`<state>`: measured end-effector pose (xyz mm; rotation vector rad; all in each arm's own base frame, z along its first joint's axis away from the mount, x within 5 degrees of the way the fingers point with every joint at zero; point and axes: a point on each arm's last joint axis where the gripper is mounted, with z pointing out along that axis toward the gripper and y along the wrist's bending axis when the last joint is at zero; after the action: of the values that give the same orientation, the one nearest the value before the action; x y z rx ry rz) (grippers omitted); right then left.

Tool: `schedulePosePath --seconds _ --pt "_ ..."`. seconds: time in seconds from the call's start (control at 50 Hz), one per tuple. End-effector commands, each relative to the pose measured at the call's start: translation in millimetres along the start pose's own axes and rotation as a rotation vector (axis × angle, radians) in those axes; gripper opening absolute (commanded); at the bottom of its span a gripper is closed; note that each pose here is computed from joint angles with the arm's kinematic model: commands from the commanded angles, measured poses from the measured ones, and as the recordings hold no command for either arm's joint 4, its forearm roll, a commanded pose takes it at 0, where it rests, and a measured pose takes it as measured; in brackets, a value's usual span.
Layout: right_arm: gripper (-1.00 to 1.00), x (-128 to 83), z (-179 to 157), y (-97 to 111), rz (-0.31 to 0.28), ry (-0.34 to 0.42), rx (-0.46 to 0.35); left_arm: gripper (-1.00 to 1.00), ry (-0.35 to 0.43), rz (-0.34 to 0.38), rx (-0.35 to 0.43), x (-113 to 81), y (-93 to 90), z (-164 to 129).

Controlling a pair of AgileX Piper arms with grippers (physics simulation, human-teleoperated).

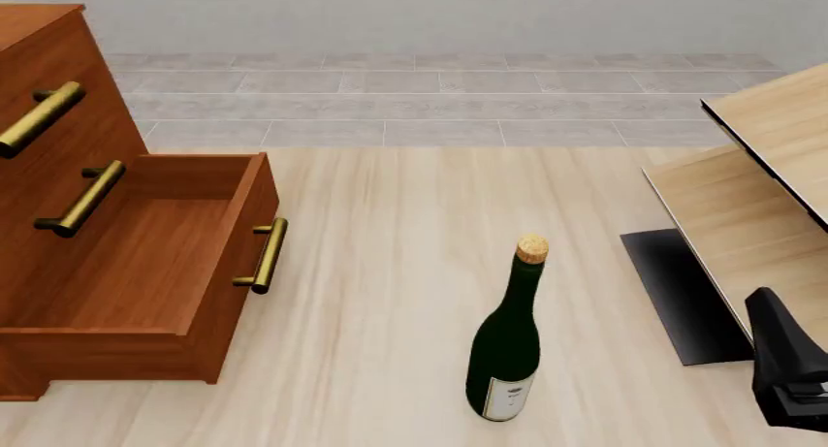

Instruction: Put the bowl on top of the cabinet.

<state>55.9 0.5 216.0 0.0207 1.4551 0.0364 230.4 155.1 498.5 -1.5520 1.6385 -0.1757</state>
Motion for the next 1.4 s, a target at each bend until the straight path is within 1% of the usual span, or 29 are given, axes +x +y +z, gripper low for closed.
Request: schedulePosePath --seconds 0.02,0.06,0.08,0.1,0.16,0.18,0.34,0.4,0.46,0.5,0.58,0.74,0.84,1.2,1.28,1.3,1.34,1.36,1.38,1.4 --pt "1.0 0 0 0 -0.002 0.0 0.0 -1.0 0.022 -0.01 -0.042 -1.1 4.1 18" --pt "1.0 0 0 0 -0.002 0.0 0.0 -1.0 0.037 -0.01 -0.047 2.1 3.1 22" --pt "1.0 0 0 0 -0.003 0.0 0.0 -1.0 0.037 -0.008 -0.048 1.9 2.7 23" --pt "1.0 0 0 0 -0.003 0.0 0.0 -1.0 0.032 -0.013 -0.058 -0.6 6.2 24" --pt "1.0 0 0 0 -0.003 0.0 0.001 -1.0 0.042 -0.011 -0.067 0.9 6.4 29" --pt "1.0 0 0 0 -0.003 0.0 0.001 -1.0 0.033 -0.012 -0.072 -2.8 8.5 29" --pt "1.0 0 0 0 -0.001 -0.001 0.002 -1.0 0.045 -0.007 -0.088 -1.7 10.4 39" --pt "1.0 0 0 0 0.0 -0.001 0.003 -1.0 0.053 -0.004 -0.087 0.9 9.1 42" --pt "1.0 0 0 0 0.0 -0.001 0.003 -1.0 0.045 -0.007 -0.099 -3.1 13.4 44" --pt "1.0 0 0 0 0.001 0.0 0.003 -1.0 0.046 -0.003 -0.094 -2.3 11.8 44" --pt "1.0 0 0 0 0.001 -0.001 0.003 -1.0 0.047 -0.004 -0.102 -2.6 14.7 47" --pt "1.0 0 0 0 0.0 -0.002 0.005 -1.0 0.06 0.005 -0.111 1.1 17.0 56" --pt "1.0 0 0 0 0.0 -0.002 0.005 -1.0 0.066 0.009 -0.108 3.6 15.8 56" --pt "1.0 0 0 0 -0.002 -0.001 0.001 -1.0 0.065 0.013 -0.113 3.6 18.6 58" --pt "1.0 0 0 0 -0.001 -0.001 0.002 -1.0 0.045 0.004 -0.122 -3.4 24.3 54" --pt "1.0 0 0 0 -0.001 -0.001 0.002 -1.0 0.038 0.016 -0.102 -3.6 19.7 50" --pt "1.0 0 0 0 -0.002 -0.001 0.001 -1.0 0.033 0.021 -0.092 -4.0 17.4 48" --pt "1.0 0 0 0 -0.001 -0.001 0.001 1.0 0.027 0.007 -0.105 -6.5 22.3 47" --pt "1.0 0 0 0 -0.001 -0.001 0.001 1.0 0.026 0.013 -0.094 -5.5 19.4 45" --pt "1.0 0 0 0 -0.001 -0.001 0.001 1.0 0.025 0.007 -0.1 -6.2 21.5 44"
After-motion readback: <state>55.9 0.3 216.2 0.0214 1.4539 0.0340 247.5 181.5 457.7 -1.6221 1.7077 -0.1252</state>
